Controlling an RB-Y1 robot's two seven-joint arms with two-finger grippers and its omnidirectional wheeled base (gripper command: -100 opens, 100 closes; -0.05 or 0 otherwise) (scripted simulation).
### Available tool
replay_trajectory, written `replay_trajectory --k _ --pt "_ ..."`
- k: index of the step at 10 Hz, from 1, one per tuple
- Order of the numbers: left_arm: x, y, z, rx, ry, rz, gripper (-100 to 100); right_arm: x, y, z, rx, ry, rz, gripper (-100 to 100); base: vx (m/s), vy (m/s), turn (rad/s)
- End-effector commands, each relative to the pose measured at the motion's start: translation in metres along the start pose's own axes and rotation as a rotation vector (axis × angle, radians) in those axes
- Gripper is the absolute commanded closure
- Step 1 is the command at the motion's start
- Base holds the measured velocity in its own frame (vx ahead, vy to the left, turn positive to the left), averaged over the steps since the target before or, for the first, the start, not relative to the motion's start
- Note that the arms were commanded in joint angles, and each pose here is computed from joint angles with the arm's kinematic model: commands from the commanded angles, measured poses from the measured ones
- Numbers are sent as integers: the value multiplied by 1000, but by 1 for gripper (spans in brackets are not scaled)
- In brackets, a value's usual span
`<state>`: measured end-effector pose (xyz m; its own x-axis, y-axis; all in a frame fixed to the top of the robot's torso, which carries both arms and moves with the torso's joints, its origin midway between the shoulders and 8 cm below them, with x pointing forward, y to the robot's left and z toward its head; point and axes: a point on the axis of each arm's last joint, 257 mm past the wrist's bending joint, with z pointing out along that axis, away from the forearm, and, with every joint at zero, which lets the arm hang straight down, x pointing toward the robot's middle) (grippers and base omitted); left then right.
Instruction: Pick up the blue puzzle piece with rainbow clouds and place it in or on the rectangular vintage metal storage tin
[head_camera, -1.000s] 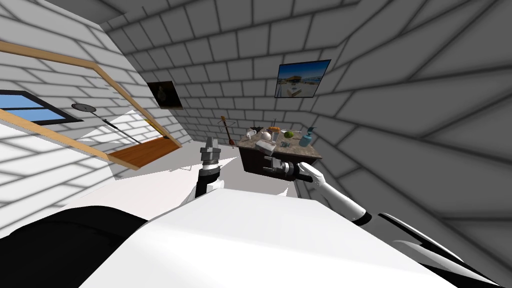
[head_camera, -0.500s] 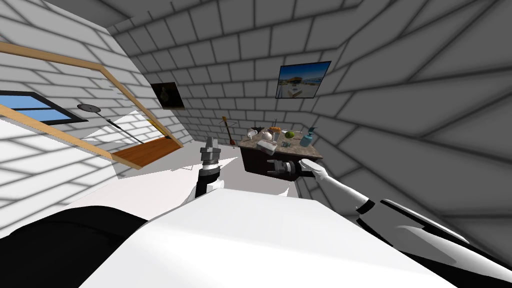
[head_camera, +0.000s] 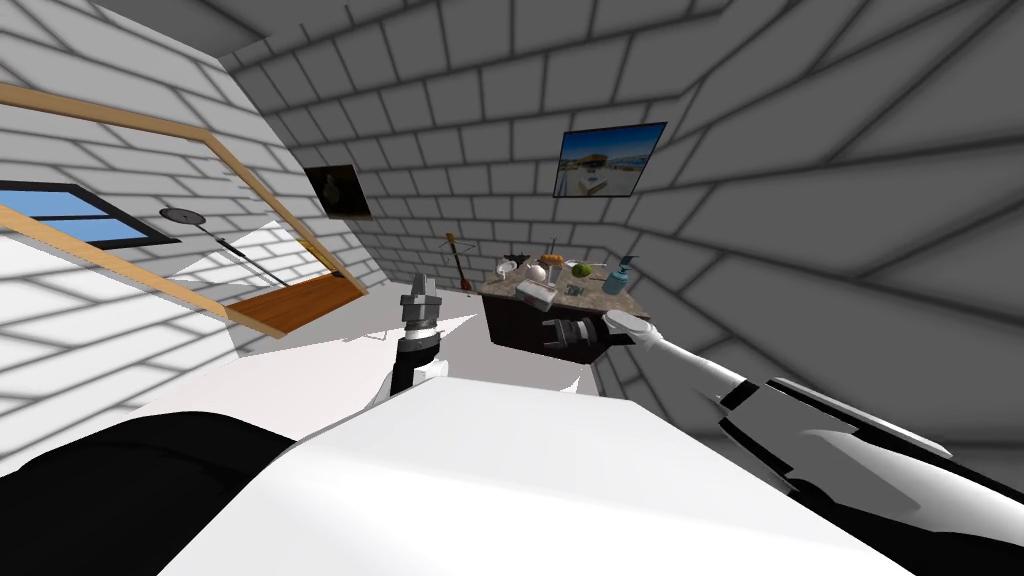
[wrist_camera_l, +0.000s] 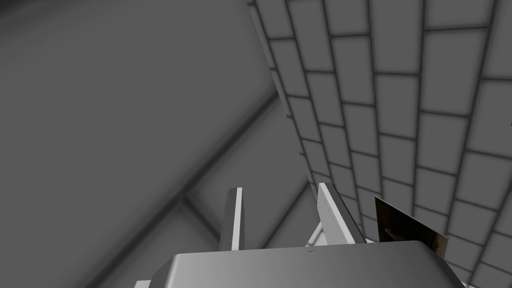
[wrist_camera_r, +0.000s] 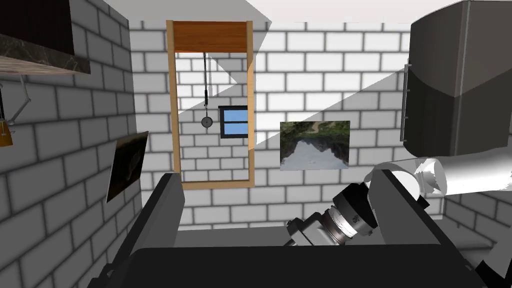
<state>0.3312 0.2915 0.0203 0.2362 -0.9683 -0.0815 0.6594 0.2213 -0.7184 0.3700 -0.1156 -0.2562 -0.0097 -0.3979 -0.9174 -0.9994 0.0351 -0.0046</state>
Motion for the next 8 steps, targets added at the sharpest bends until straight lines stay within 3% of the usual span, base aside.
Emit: replay_trajectory --k 1,2,3,4,5,6,7,8 --pt "0 0 0 0 0 0 0 10 -12 -14 10 53 -9 -100 30 25 12" --pt "0 0 0 0 0 0 0 33 -15 -32 0 145 -17 -100 40 35 25" --pt "0 0 0 0 0 0 0 31 -25 -37 16 153 -23 -100 43 31 8" --pt "0 0 0 0 0 0 0 50 -29 -57 10 241 -35 -100 65 36 26" --pt "0 0 0 0 0 0 0 51 -38 -63 27 251 -33 -100 57 36 12" --pt "0 0 0 0 0 0 0 69 -41 -85 22 337 -39 -100 74 50 23" --pt "0 0 0 0 0 0 0 68 -50 -91 42 346 -40 -100 69 41 12" --pt "0 0 0 0 0 0 0 87 -54 -118 46 431 -36 -100 86 50 34"
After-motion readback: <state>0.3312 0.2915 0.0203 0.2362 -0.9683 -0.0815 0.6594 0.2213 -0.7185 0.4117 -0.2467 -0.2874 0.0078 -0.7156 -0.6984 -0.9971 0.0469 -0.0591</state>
